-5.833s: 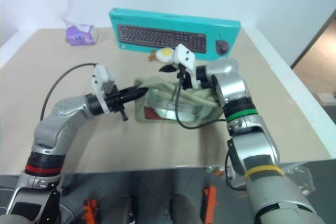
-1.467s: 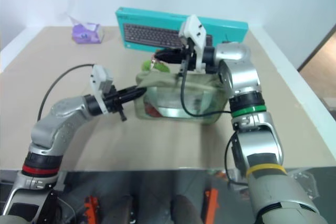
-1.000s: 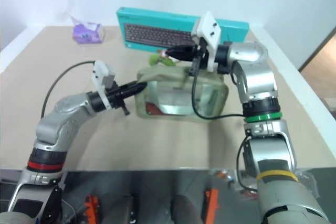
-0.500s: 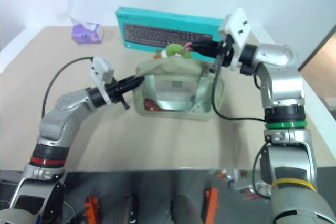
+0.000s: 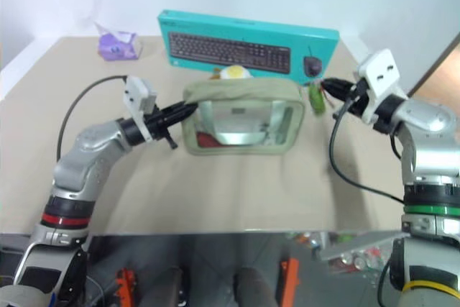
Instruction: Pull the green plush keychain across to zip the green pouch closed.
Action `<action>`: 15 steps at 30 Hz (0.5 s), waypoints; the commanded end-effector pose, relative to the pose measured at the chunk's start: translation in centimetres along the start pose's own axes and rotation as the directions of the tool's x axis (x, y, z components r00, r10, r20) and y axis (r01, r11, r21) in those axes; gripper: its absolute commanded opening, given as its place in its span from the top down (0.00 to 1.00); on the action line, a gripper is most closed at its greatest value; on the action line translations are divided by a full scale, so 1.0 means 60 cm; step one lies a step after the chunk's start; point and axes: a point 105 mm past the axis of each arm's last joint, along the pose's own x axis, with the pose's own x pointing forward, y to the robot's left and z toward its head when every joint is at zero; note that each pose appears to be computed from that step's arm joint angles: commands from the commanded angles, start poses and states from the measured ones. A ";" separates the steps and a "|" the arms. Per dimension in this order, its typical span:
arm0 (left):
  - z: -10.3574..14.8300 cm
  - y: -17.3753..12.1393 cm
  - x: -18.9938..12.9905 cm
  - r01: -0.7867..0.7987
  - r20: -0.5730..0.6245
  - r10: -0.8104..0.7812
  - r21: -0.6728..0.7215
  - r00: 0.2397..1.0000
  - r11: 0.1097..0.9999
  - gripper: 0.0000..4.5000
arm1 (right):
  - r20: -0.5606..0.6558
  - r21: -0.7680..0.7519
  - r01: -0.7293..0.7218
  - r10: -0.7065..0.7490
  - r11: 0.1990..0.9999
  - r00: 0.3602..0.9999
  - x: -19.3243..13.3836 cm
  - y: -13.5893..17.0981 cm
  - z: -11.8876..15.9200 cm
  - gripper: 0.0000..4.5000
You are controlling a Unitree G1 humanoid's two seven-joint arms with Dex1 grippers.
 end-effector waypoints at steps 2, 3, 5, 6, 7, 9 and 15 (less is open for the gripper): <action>0.022 0.025 -0.025 -0.062 0.025 0.061 0.047 0.998 0.997 1.00 | -0.032 -0.010 0.278 -0.278 0.961 0.960 -0.066 -0.085 -0.003 0.99; 0.022 0.025 -0.025 -0.064 0.025 0.063 0.048 0.998 0.997 1.00 | -0.042 -0.007 0.280 -0.280 0.960 0.959 -0.067 -0.082 -0.010 0.99; 0.023 0.025 -0.025 -0.066 0.027 0.065 0.047 0.998 0.997 1.00 | -0.049 0.012 0.284 -0.283 0.959 0.958 -0.065 -0.072 -0.019 0.99; 0.022 0.025 -0.025 -0.068 0.027 0.067 0.047 0.997 0.997 1.00 | -0.056 0.030 0.283 -0.281 0.959 0.958 -0.062 -0.064 -0.025 0.99; 0.020 0.023 -0.025 -0.068 0.026 0.067 0.046 0.997 0.997 1.00 | -0.063 0.035 0.267 -0.265 0.963 0.962 -0.055 -0.050 -0.032 0.99; 0.019 0.019 -0.023 -0.065 0.029 0.064 0.039 0.998 0.997 1.00 | -0.077 0.058 0.237 -0.233 0.970 0.970 -0.045 -0.023 -0.043 0.99; 0.021 0.014 -0.017 -0.045 0.034 0.044 0.036 0.998 0.998 1.00 | -0.123 0.121 0.244 -0.230 0.962 0.965 -0.032 0.018 -0.080 0.99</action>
